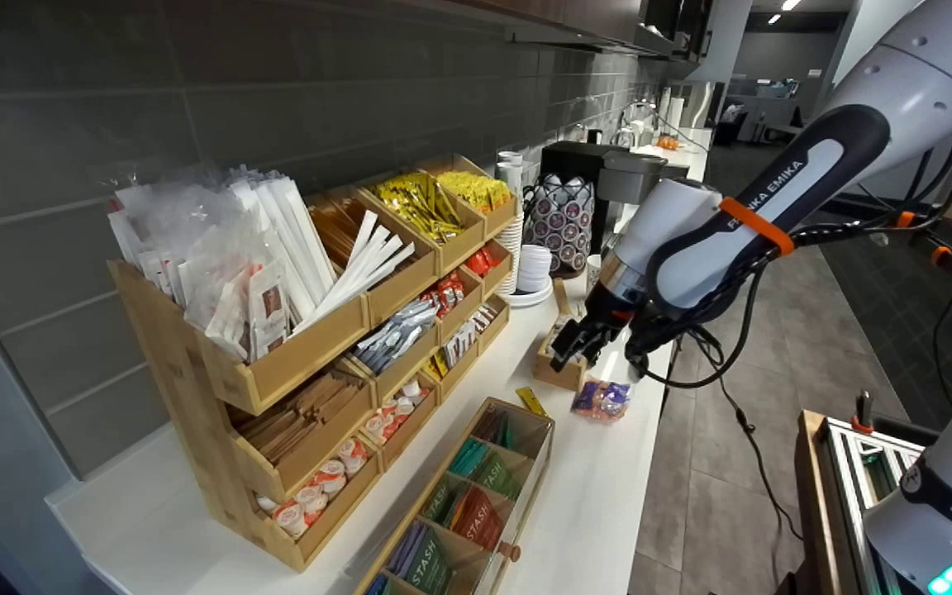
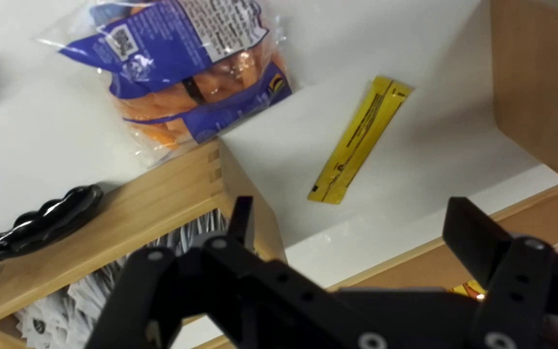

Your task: Pick up the yellow sachet on the table and put it on the third rack at the top from the left

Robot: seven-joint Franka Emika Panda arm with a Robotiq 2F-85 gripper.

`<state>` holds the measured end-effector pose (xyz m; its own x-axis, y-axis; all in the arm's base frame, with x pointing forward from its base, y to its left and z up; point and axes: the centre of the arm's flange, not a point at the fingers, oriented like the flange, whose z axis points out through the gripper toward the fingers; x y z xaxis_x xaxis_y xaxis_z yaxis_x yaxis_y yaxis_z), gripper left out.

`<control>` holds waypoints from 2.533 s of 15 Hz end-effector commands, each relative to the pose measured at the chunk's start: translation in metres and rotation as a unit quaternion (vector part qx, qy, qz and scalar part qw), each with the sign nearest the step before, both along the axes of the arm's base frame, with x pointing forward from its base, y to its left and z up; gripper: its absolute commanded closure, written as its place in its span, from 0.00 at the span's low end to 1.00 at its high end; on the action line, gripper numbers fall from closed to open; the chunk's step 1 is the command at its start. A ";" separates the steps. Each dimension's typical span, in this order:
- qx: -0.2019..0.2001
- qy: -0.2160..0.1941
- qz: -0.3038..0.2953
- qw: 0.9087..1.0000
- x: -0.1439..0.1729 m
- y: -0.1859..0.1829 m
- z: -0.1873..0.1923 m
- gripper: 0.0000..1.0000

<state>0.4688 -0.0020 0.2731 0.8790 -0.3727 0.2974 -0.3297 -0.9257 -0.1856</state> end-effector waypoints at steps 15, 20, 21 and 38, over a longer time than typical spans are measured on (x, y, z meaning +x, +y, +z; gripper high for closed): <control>0.032 0.021 0.001 0.999 0.073 0.021 -0.082 0.14; 0.026 0.025 0.003 0.999 0.082 0.022 -0.090 0.55; 0.026 0.026 0.002 0.999 0.083 0.022 -0.092 0.64; 0.018 0.013 0.049 0.999 0.065 0.039 -0.053 1.00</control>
